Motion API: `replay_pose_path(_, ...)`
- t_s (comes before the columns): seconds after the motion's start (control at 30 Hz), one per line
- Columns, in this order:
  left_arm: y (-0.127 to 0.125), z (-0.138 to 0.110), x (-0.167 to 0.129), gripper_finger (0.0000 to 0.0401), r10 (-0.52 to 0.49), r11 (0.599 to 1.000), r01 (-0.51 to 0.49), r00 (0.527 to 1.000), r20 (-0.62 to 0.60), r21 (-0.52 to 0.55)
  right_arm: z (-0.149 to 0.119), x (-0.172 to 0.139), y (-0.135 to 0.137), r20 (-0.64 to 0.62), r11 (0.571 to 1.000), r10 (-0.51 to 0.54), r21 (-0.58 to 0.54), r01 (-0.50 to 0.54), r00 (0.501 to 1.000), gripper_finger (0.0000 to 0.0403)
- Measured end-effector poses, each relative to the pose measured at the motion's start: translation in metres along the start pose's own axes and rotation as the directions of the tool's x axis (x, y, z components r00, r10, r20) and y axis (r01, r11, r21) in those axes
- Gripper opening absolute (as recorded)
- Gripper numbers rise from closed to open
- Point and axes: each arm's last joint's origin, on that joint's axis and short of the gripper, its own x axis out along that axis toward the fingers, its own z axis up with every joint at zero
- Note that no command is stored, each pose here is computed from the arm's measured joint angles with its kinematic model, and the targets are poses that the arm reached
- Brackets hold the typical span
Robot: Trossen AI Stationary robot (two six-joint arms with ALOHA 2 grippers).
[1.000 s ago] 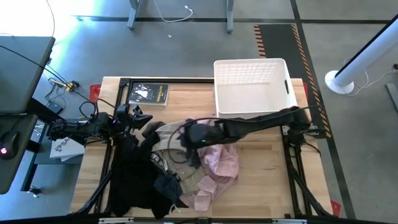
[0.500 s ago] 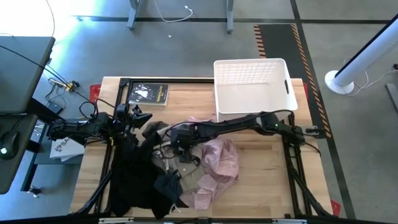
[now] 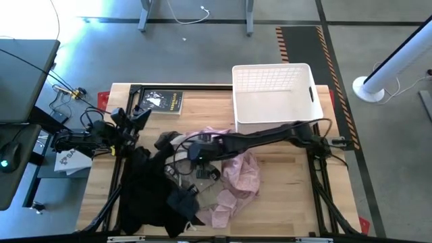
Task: Sort clothes
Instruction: Put the brown shorts into the white bin
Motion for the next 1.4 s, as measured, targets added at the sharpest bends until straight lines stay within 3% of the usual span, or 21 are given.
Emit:
replay_pose_path(0.37,0.001,-0.003,0.000,0.0008,0.013,0.998,-0.011,1.000,-0.028,0.058,0.031,-0.135,-0.001,0.293,0.997,-0.065,-0.013,0.072,0.954,0.0006)
replay_pose_path(0.57,0.002,-0.004,0.000,0.0008,0.024,0.998,-0.022,0.999,-0.031,0.065,0.040,-0.189,-0.011,0.459,0.992,-0.103,-0.020,0.127,0.883,0.0007)
replay_pose_path(0.8,0.002,-0.004,0.000,0.0008,0.039,0.997,-0.037,0.999,-0.029,0.067,0.040,-0.245,-0.026,0.570,0.946,-0.296,0.063,0.318,0.767,0.0005)
replay_pose_path(1.0,0.002,-0.004,0.000,0.0008,0.043,0.997,-0.041,0.999,-0.032,0.070,0.034,-0.305,-0.033,0.635,0.853,-0.476,0.165,0.496,0.608,0.0005)
replay_pose_path(1.13,0.002,-0.004,0.000,0.0008,0.044,0.997,-0.042,0.998,-0.034,0.070,0.025,-0.343,-0.037,0.628,0.766,-0.587,0.225,0.602,0.511,0.0005)
replay_pose_path(1.4,0.002,-0.005,0.000,0.0008,0.046,0.997,-0.043,0.998,-0.038,0.072,-0.005,-0.400,-0.066,0.376,0.467,-0.864,0.350,0.812,0.335,0.0005)
